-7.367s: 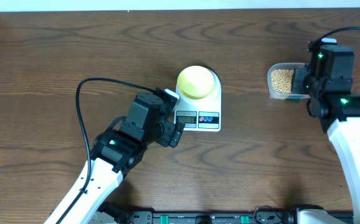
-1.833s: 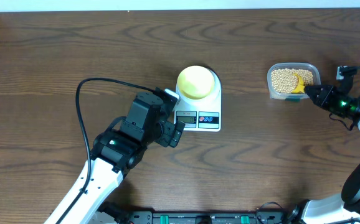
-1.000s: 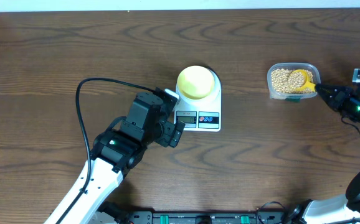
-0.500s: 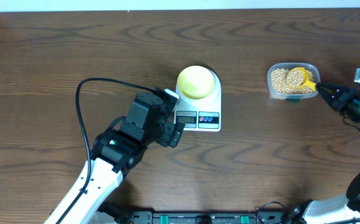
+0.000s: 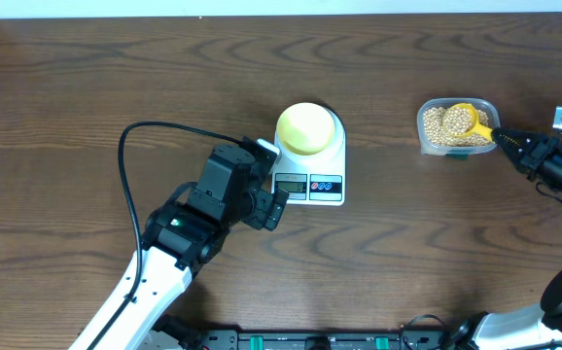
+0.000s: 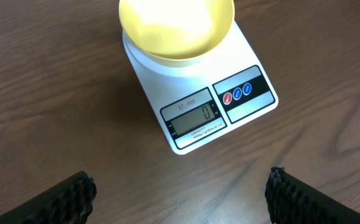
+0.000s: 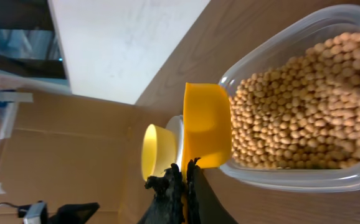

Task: Scoop item into bowl and weigh 50g on scale
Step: 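Drag the scoop through the soybeans and lift it out, right gripper, then carry the filled scoop left over the yellow bowl with the right gripper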

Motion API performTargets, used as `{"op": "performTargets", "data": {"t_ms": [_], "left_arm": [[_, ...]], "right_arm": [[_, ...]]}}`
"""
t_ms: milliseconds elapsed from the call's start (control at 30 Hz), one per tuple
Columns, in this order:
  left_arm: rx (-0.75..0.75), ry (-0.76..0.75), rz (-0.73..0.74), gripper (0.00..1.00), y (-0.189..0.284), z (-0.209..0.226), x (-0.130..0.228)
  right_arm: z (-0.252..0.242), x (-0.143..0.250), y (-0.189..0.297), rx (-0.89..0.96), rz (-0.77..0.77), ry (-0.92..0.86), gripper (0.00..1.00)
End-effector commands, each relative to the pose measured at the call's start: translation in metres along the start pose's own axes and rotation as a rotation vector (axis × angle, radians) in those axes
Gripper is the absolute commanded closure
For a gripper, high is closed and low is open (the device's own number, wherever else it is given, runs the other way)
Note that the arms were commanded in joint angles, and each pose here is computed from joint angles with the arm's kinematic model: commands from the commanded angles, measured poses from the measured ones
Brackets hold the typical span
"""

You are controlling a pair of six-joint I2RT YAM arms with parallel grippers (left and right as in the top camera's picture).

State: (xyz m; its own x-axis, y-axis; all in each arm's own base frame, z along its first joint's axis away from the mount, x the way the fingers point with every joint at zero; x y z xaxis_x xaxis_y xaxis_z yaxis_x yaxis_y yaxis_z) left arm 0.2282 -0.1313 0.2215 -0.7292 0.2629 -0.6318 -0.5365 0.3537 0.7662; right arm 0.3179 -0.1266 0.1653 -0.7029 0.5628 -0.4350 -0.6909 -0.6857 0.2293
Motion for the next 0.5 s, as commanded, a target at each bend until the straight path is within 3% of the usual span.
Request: {"op": "performTargets", "data": {"t_ms": [0,467], "left_arm": [[-0.012,0.012,0.001,0.11,-0.001,0.002,0.000],[-0.012,0.012,0.001,0.11,-0.001,0.002,0.000]], "right_arm": [[0.002,0.002,0.001,-0.063,0.007,-0.071,0.99],[0.015,0.011,-0.026,-0.109,0.092,-0.128,0.99]]}}
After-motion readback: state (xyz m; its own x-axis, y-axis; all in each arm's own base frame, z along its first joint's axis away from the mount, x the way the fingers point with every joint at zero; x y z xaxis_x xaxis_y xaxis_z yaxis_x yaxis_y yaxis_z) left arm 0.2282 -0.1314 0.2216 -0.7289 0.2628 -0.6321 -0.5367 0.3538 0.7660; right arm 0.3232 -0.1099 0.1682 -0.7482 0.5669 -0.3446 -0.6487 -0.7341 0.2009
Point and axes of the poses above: each gripper's point midway between its finger pads, its own y axis back along the fingers, its own z axis along the line the jaws close on, x = y × z, the point moved 8 cm from there along y, back along the fingers, and after that the axes turned 6 degrees about y, right-handed, at the moved point
